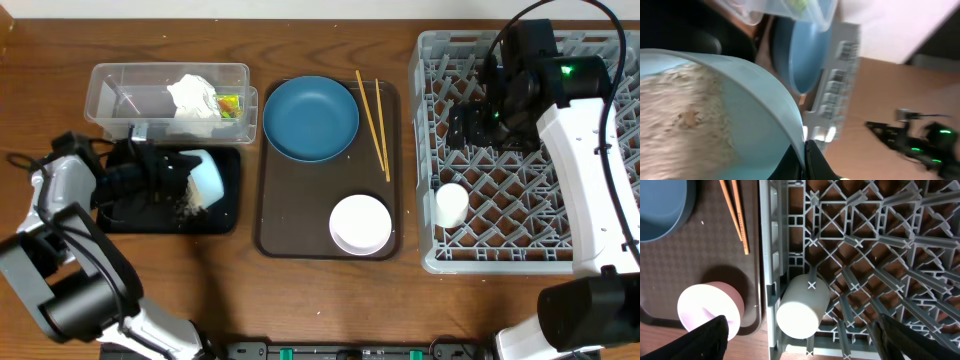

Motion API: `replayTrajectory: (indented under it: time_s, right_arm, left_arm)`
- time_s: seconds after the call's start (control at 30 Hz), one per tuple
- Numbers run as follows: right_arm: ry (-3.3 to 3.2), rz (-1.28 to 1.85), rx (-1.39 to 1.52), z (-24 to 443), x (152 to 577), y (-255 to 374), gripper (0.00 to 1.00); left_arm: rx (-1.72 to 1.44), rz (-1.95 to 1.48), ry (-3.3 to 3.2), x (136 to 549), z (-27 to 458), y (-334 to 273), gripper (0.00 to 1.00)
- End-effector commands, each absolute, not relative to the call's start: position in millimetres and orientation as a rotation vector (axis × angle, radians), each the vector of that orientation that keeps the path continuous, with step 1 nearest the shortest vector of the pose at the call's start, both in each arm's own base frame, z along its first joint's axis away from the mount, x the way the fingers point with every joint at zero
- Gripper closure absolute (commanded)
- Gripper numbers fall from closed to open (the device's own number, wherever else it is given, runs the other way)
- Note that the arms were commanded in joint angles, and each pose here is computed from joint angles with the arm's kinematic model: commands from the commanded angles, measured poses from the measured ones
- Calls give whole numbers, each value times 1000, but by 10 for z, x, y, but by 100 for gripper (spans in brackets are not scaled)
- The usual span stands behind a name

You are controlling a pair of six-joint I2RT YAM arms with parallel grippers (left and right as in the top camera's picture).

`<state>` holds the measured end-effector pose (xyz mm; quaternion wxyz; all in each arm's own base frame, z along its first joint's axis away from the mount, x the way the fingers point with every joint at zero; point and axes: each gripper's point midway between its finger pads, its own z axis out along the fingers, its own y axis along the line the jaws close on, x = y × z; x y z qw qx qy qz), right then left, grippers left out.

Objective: Sort waste into correct bins and load items into the dishwasher rack
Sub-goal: 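Tip the blue bowl over the black tray to dump the rice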

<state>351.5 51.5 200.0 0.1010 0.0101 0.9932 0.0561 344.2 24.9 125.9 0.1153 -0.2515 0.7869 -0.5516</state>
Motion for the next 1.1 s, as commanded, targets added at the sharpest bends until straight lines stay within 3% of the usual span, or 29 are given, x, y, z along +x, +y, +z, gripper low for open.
replayTrajectory:
  time_s: [0.0, 0.47, 1.07]
  right_arm:
    - [2919, 155, -6, 2054, 3516, 561, 9]
    - [2919, 156, -6, 2055, 3517, 562, 9]
    - [2920, 155, -6, 2054, 3515, 561, 9]
  left_arm:
    - [-665, -1761, 2086, 3543, 1605, 319, 94]
    - [-841, -1821, 1833, 3484, 1826, 880, 94]
    - [-870, -1835, 1828, 3482, 1827, 889, 94]
